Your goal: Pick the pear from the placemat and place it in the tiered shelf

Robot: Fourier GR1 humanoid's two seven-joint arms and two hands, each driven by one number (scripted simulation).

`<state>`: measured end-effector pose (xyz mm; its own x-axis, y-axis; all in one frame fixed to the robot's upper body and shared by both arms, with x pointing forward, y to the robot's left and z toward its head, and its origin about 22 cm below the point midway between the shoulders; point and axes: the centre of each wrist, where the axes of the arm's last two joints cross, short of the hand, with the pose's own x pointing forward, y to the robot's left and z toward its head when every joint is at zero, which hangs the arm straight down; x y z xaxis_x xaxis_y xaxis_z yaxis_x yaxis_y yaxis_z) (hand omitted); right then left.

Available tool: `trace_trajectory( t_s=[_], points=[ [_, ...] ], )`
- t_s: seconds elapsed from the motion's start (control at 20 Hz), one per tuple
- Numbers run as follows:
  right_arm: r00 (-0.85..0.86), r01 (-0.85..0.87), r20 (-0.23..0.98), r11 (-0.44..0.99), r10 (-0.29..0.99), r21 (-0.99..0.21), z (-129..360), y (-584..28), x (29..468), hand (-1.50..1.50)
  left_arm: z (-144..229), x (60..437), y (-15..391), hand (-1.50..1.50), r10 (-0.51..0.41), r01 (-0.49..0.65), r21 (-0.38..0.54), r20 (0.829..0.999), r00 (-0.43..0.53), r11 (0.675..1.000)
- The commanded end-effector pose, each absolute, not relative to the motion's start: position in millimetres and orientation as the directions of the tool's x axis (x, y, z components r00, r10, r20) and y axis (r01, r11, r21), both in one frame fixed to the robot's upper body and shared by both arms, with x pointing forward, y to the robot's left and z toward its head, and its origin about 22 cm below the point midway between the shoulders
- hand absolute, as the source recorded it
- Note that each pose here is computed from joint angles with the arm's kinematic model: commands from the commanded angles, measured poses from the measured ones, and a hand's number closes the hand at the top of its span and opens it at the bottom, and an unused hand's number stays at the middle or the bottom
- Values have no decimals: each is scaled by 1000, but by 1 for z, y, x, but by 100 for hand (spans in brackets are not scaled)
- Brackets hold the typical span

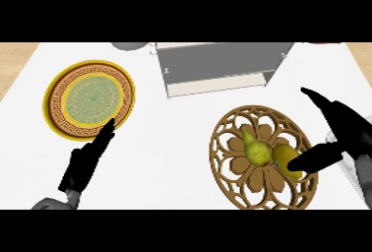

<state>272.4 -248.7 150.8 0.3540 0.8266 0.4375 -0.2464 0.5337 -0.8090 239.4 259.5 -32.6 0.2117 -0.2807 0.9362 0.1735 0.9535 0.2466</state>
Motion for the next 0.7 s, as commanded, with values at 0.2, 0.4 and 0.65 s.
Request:
trace_trajectory(
  t_s=[0.2,0.4,0.65],
  points=[
    [415,-328,62,213,908,-921,149,-175,302,-150,-33,251,259,0,-265,171,232,941,209,958],
    [398,-401,81,253,914,-880,144,-129,303,-150,-29,249,256,0,-286,160,254,931,227,954],
    [455,-482,34,278,890,-831,113,-115,319,-150,-46,240,266,0,-257,137,230,937,235,964]
  ],
)
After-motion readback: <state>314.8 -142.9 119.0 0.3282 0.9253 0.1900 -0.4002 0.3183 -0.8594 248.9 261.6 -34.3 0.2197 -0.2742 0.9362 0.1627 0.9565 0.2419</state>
